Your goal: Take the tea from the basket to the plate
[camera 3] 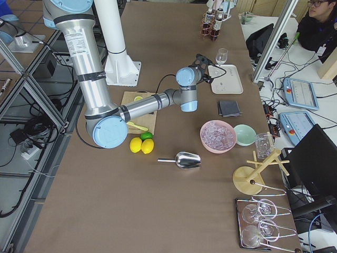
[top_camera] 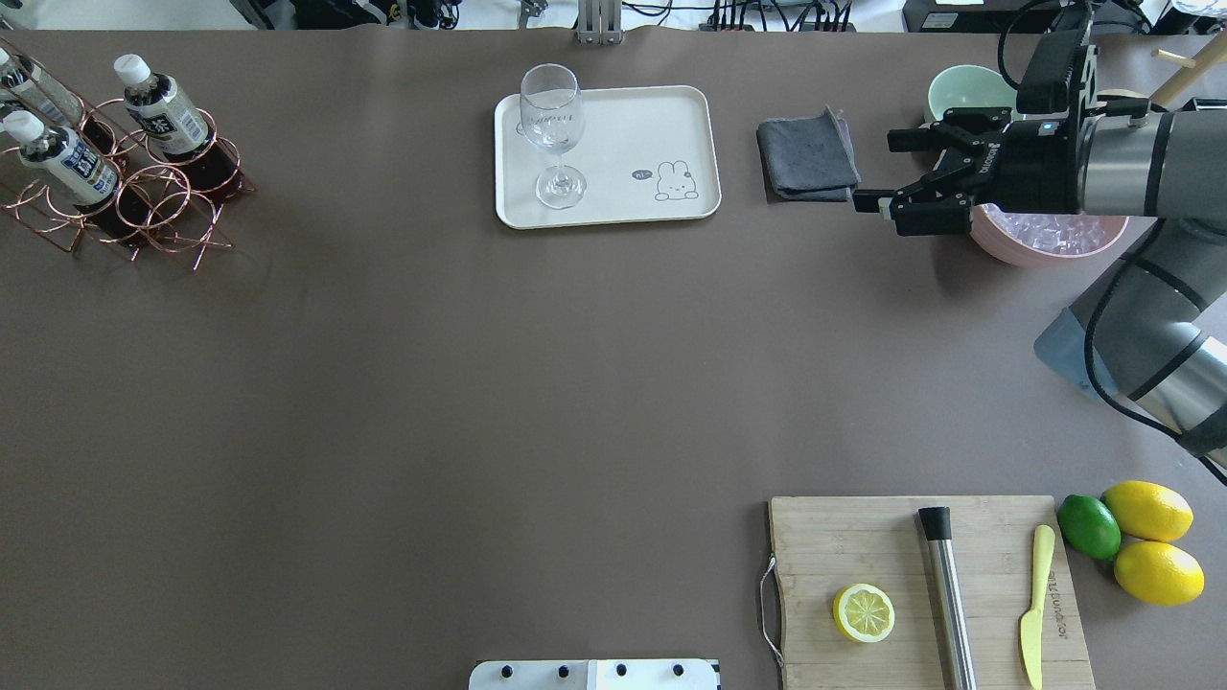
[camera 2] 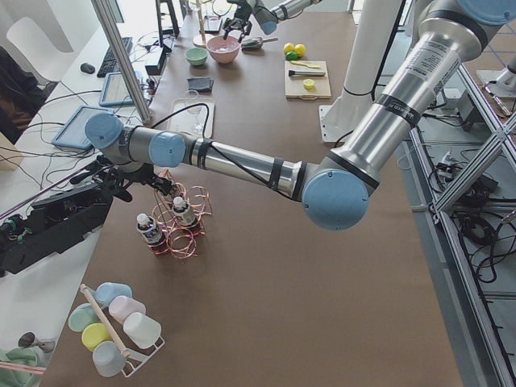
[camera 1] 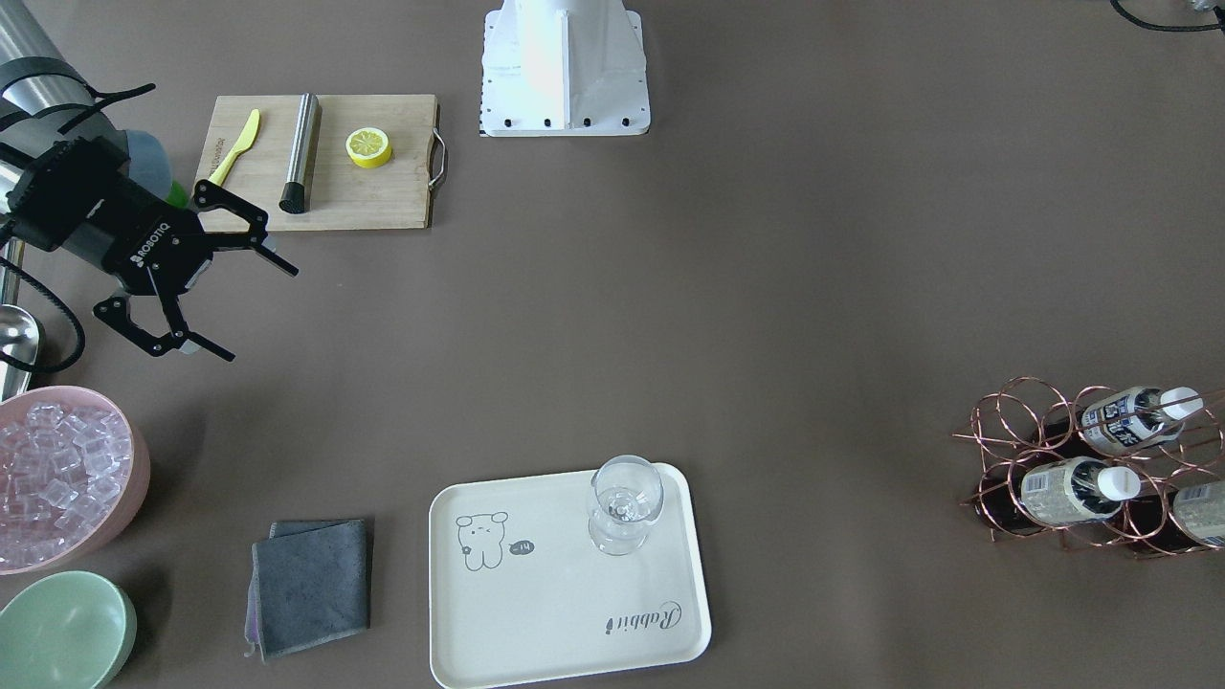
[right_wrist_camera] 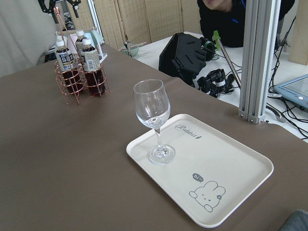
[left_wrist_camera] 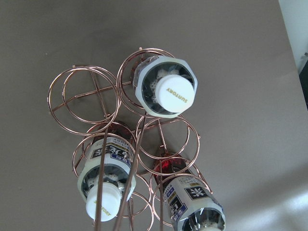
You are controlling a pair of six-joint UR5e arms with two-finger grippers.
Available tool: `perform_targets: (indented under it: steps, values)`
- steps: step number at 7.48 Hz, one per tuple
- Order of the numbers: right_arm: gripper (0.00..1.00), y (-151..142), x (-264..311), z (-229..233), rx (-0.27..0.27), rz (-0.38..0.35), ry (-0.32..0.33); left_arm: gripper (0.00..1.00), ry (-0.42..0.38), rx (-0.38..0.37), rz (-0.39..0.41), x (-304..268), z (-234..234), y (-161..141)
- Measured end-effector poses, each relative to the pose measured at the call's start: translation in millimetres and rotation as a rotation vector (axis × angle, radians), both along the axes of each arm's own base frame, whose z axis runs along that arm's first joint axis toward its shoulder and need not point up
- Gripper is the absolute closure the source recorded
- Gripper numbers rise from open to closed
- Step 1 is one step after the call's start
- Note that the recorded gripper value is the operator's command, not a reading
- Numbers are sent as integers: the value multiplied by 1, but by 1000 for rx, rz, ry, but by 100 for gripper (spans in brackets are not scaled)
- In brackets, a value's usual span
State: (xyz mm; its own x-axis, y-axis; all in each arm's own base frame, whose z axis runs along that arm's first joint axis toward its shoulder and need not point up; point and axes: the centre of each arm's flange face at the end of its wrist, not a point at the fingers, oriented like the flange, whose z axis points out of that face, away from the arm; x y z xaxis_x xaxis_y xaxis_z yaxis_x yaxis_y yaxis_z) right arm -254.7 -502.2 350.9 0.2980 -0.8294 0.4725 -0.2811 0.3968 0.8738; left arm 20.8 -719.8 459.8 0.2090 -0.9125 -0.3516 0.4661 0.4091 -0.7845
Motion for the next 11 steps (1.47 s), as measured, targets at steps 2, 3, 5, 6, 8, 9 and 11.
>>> perform_targets:
  steps: [2, 3, 5, 6, 8, 9, 11]
  values:
    - [0, 9, -22, -8, -18, 17, -33, 35, 13, -16, 1, 0, -10, 4]
    - [0, 16, -31, -14, -10, 5, -43, 38, 13, -32, 2, 0, -19, 8]
    - [0, 42, -50, -34, 45, -61, -63, 38, 5, -52, 2, -2, -20, 14]
    - [0, 52, -53, -37, 97, -95, -50, 39, -6, -63, 1, -4, -15, 15]
    - [1, 64, -56, -38, 173, -145, -26, 53, -53, -82, 1, -8, -8, 18]
    - [0, 67, -57, -38, 185, -155, -23, 60, -62, -85, 1, -10, -9, 18]
    - [1, 71, -58, -36, 186, -163, -21, 60, -63, -89, -6, -17, -11, 19]
